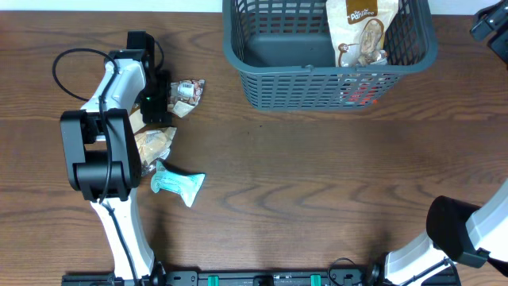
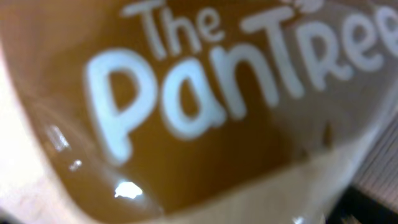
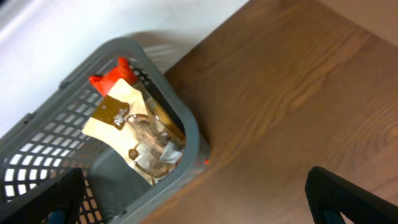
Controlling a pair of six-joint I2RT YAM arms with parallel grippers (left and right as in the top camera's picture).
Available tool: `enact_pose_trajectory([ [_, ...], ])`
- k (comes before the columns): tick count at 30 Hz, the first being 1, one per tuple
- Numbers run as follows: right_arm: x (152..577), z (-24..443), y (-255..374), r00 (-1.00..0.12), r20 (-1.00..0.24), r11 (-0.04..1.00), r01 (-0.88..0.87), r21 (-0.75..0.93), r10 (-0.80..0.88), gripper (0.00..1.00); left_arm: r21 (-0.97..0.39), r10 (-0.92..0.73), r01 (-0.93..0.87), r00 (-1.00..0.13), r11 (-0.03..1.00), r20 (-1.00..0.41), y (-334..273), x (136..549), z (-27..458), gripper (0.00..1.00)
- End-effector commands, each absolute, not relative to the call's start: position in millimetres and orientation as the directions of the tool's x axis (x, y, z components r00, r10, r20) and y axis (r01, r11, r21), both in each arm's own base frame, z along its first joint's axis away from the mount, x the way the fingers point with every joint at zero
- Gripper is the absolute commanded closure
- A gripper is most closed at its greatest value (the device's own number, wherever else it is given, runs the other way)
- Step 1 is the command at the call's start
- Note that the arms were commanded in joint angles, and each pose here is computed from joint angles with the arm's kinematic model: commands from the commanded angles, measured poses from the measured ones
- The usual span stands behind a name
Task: Pack container
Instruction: 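Grasp the Pantree wrapper with the left gripper and lift toward the basket, then release the Pantree wrapper into the basket and withdraw the left gripper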
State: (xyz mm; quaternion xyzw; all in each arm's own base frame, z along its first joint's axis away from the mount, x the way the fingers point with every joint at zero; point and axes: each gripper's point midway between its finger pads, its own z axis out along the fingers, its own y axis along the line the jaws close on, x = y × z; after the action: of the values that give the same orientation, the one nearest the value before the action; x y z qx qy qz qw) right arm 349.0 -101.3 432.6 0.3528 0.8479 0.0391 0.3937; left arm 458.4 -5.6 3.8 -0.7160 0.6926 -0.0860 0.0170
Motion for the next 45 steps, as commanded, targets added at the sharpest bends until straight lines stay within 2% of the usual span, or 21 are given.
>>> enact_pose_trajectory([
  [1, 349.8, 424.7, -102.7, -0.468, -0.627, 0.755, 0.57, 0.325, 0.623, 0.01, -0.113, -0.995, -0.993, 0.03, -0.04, 0.092, -2.5, 456.6, -8.6, 0.62],
  [3, 350.4, 421.6, -102.9, -0.474, -0.62, 0.754, 0.573, 0.321, 0.625, 0.01, -0.115, -0.995, -0.993, 0.013, -0.025, 0.101, -4.5, 456.7, -8.4, 0.94],
  [5, 350.7, 420.2, -103.0, -0.477, -0.617, 0.753, 0.575, 0.319, 0.626, 0.01, -0.124, -0.993, -0.992, -0.024, 0.009, 0.115, -7.5, 458.2, -7.9, 0.94],
  [10, 350.6, 420.1, -103.1, -0.477, -0.617, 0.753, 0.576, 0.319, 0.626, 0.01, -0.164, -0.973, -0.966, -0.213, 0.197, 0.084, -7.9, 461.6, 0.5, 0.94],
  [15, 350.2, 420.2, -104.5, -0.478, -0.621, 0.755, 0.578, 0.31, 0.621, 0.01, -0.282, -0.91, -0.872, -0.415, 0.4, -0.006, -7.6, 477.9, 51.8, 0.95],
  [19, 350.1, 420.2, -104.9, -0.479, -0.623, 0.756, 0.578, 0.307, 0.619, 0.01, -0.434, -0.864, -0.752, -0.476, 0.496, -0.162, -4.3, 494.9, 141.6, 0.95],
  [24, 350.1, 420.2, -104.9, -0.478, -0.623, 0.756, 0.578, 0.307, 0.619, 0.01, -0.562, -0.734, -0.475, -0.494, 0.677, -0.466, -19.7, 498.6, 289.8, 0.94],
  [27, 350.3, 420.1, -104.9, -0.478, -0.623, 0.756, 0.578, 0.307, 0.619, 0.01, -0.568, -0.618, -0.27, -0.497, 0.777, -0.609, -54.6, 489.2, 360.9, 0.94],
  [31, 350.4, 420.0, -104.2, -0.48, -0.621, 0.757, 0.576, 0.309, 0.619, 0.01, -0.511, -0.464, -0.036, -0.481, 0.859, -0.744, -112.2, 473.2, 420.7, 0.95],
  [37, 351.6, 420.0, -100.3, -0.493, -0.616, 0.767, 0.557, 0.319, 0.614, 0.01, -0.35, -0.279, 0.105, -0.416, 0.931, -0.865, -182.0, 469.9, 433.1, 0.94],
  [45, 353.9, 420.2, -91.1, -0.54, -0.618, 0.809, 0.493, 0.319, 0.572, 0.01, -0.275, -0.201, 0.114, -0.436, 0.955, -0.877, -216.7, 501.8, 389.8, 0.95],
])
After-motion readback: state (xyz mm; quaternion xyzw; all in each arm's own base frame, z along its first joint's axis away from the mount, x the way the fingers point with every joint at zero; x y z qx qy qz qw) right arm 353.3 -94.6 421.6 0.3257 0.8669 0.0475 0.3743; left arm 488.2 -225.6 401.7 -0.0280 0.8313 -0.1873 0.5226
